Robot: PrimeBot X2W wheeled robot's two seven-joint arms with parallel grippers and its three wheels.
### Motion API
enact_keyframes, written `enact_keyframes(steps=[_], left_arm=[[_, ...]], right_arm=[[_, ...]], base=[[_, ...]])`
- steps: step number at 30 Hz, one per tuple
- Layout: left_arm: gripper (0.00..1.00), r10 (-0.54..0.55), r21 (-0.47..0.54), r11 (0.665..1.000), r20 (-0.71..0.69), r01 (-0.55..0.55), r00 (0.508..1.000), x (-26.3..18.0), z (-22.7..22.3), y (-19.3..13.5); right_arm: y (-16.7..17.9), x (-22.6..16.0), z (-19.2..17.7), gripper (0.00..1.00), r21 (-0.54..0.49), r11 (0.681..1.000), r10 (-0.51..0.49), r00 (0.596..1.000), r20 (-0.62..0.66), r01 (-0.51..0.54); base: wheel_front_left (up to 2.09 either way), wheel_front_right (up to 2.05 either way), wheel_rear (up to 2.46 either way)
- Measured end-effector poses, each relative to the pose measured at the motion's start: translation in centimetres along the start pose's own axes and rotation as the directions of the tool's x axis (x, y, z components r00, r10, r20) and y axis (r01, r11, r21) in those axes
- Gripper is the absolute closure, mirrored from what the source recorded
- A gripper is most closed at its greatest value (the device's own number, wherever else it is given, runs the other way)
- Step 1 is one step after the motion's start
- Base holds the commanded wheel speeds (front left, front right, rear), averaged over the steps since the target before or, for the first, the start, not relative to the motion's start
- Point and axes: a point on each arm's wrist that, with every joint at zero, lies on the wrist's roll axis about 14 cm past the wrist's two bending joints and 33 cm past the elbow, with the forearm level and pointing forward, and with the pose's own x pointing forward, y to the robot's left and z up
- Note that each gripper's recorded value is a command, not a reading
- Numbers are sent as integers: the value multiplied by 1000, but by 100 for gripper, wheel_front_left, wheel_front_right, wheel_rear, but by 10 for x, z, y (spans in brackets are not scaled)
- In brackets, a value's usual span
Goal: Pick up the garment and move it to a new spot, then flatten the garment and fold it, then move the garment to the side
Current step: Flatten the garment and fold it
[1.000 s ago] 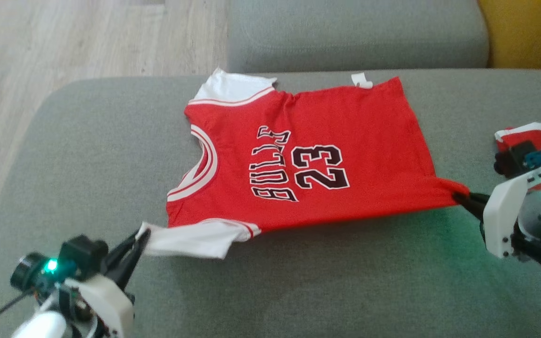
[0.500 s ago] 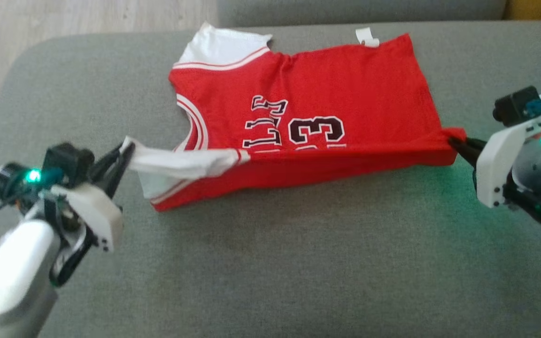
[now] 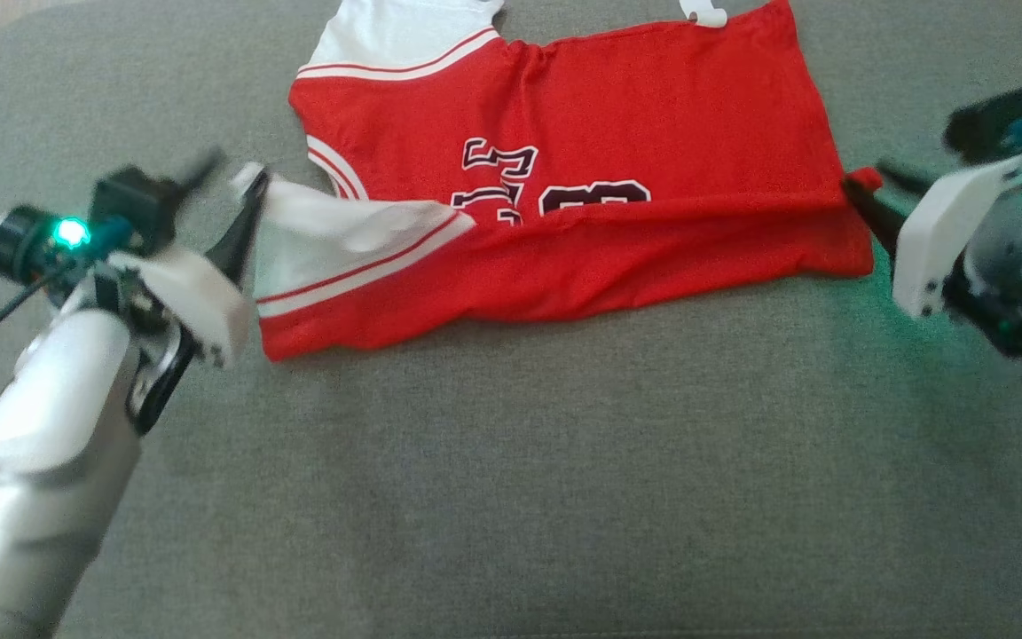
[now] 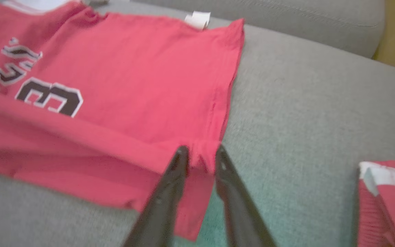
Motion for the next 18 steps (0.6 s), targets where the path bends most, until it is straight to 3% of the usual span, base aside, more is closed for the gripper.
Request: enact_keyframes(steps=[3, 5, 10, 15, 18], left_arm=[[0, 47, -46, 998, 101, -43, 994, 5, 21, 7], [0, 123, -92, 990, 239, -104, 963, 4, 48, 19], [0, 251, -221, 959, 380, -176, 890, -13, 81, 36], [0, 282, -225, 956, 519, -189, 807, -48, 117, 27], [0, 322, -270, 941, 518, -205, 792, -66, 103, 14]], right_arm=[[-6, 2, 19, 0, 64, 998, -22, 995, 92, 17], [-13, -2, 53, 0, 107, 994, -61, 963, 263, 34], [-13, -24, 107, 0, 190, 981, -127, 831, 541, 27], [-8, -49, 130, 0, 291, 957, -189, 733, 653, -13], [1, -67, 131, 0, 321, 947, -217, 672, 708, -33]], base=[[0, 0, 0], [0, 0, 0], [0, 0, 0], [0, 0, 0], [0, 0, 0]])
